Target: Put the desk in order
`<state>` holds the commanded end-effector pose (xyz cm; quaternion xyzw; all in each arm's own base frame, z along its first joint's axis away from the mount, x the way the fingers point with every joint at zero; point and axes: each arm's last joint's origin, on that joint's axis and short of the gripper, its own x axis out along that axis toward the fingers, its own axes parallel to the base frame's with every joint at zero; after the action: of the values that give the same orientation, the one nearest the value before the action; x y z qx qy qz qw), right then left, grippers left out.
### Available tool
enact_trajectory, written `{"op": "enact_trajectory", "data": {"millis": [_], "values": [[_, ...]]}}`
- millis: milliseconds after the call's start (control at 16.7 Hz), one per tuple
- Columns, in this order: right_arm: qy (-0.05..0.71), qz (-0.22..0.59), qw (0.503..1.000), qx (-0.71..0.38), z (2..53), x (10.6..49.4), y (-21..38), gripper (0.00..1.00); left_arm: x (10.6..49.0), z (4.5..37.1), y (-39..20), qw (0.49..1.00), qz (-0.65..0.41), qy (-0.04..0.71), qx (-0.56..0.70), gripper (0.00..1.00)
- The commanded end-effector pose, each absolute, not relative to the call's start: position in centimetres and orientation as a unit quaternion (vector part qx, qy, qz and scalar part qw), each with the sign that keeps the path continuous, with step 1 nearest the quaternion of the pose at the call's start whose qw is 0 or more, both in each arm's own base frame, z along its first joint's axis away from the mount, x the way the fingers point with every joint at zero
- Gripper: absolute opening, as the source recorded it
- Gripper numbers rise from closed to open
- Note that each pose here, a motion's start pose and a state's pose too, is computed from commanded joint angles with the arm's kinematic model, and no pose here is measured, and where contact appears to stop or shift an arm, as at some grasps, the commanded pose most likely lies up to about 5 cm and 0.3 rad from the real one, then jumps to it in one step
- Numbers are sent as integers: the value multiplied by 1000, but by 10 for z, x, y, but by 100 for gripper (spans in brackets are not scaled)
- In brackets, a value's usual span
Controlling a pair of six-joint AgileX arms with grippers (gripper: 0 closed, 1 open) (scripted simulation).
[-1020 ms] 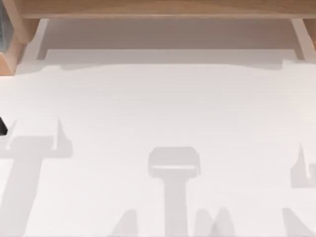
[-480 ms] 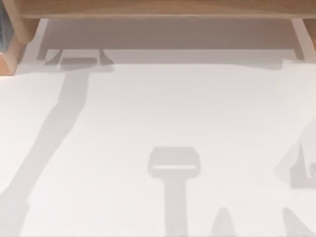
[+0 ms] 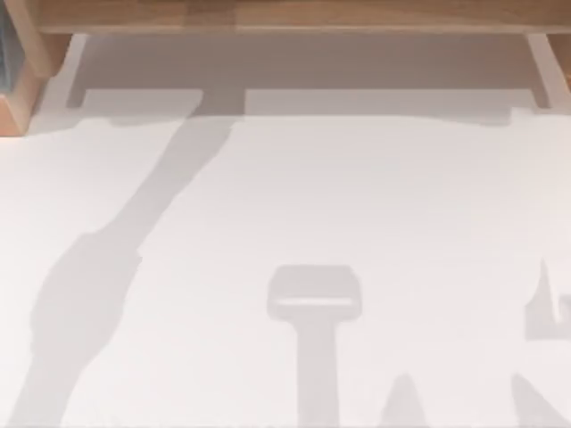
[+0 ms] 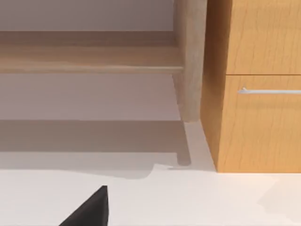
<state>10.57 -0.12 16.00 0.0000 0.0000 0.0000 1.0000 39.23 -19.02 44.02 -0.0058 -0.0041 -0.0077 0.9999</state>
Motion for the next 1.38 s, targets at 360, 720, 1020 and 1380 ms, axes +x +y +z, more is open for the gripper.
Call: {"op": "enact_trajectory", "data": {"millis": [360, 720, 1020, 1380], "values": [[0, 0, 1000, 0, 160, 106, -1, 100, 409, 432, -215, 1000, -9, -5, -7, 100], [0, 0, 1000, 0, 160, 106, -1, 100, 415, 432, -215, 1000, -9, -5, -7, 100], [0, 0, 1000, 0, 160, 106, -1, 100, 429, 433, -216, 1000, -9, -6, -7, 100], [0, 0, 1000, 0, 160, 106, -1, 100, 429, 433, -216, 1000, -9, -5, -7, 85]]}}
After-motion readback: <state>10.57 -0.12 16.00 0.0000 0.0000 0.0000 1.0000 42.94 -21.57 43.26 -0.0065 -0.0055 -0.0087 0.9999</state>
